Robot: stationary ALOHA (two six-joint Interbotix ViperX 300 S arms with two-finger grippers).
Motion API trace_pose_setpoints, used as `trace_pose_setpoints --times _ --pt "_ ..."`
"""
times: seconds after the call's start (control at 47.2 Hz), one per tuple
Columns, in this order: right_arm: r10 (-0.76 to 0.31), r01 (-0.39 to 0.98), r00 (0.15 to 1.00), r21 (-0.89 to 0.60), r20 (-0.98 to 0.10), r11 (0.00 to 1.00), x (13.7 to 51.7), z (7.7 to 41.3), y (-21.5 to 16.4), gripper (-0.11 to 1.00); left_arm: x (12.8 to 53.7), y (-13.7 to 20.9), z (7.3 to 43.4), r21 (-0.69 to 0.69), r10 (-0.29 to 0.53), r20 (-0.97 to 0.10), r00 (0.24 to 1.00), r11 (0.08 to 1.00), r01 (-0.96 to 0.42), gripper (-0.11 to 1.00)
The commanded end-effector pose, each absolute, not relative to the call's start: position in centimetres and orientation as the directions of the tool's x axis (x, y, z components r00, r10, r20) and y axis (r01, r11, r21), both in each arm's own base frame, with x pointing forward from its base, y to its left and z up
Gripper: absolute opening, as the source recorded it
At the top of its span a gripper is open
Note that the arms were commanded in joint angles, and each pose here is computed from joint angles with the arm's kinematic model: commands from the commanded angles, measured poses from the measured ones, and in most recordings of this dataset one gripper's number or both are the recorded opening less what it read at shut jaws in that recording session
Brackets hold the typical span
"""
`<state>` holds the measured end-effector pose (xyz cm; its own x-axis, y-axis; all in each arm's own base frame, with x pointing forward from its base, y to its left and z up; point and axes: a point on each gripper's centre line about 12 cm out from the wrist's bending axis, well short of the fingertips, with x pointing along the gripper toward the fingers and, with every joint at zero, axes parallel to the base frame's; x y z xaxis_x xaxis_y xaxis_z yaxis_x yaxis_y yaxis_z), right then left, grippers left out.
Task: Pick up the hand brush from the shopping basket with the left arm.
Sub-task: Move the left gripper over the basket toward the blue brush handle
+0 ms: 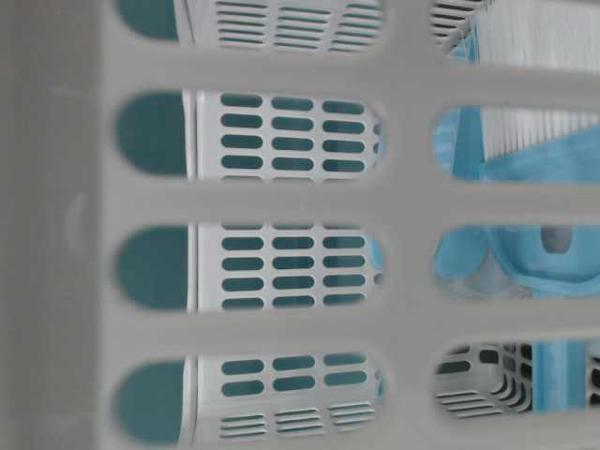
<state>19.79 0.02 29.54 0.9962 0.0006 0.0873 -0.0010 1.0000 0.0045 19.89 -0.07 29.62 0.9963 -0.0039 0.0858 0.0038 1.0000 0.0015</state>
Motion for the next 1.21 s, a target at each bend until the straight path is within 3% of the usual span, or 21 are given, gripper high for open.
trace_pose_setpoints --times 0.0,0.085,0.297,0.466,0.636,0.847,0.932,1.123,1.186 --pt "-0.006 0.005 0.996 0.015 0.084 1.0 20.1 29.6 -0.1 0.0 20.8 -0.2 30.6 0.019 -0.012 0.032 0.999 1.0 0.011 0.06" --pt "-0.002 -0.001 0.998 0.052 0.067 0.999 20.0 29.5 0.0 0.0 21.4 -0.1 32.2 0.012 -0.005 -0.046 0.999 1.0 0.006 0.0" --pt "0.004 -0.004 1.0 0.079 -0.011 0.997 19.5 29.5 0.1 0.0 23.1 0.2 36.7 0.023 0.014 -0.205 0.979 1.0 -0.009 0.0" --pt "0.007 -0.003 0.999 0.076 -0.046 0.997 19.1 30.2 0.1 0.0 26.1 0.2 38.7 0.023 0.019 -0.392 0.92 1.0 -0.011 0.0" --pt "0.008 -0.002 0.996 0.075 -0.087 0.997 19.2 30.8 0.2 0.0 29.3 -0.3 38.7 0.02 0.009 -0.5 0.866 1.0 0.001 0.0" --pt "0.01 0.0 0.988 0.068 -0.154 0.998 19.0 30.3 0.2 0.02 32.3 -0.5 38.1 0.02 0.007 -0.558 0.83 1.0 0.005 0.0" --pt "0.011 0.001 0.985 0.07 -0.169 0.998 19.0 30.2 0.2 0.18 33.0 -0.6 38.0 0.022 0.007 -0.593 0.806 1.0 0.008 0.0" --pt "0.011 0.002 0.985 0.074 -0.169 0.997 18.8 30.2 0.2 0.73 34.7 -1.2 37.0 0.02 0.002 -0.723 0.69 1.0 0.018 0.0" --pt "0.011 0.002 0.985 0.076 -0.169 0.997 18.8 30.2 0.2 0.81 35.2 -1.5 36.8 0.022 0.001 -0.75 0.661 1.0 0.022 0.0"
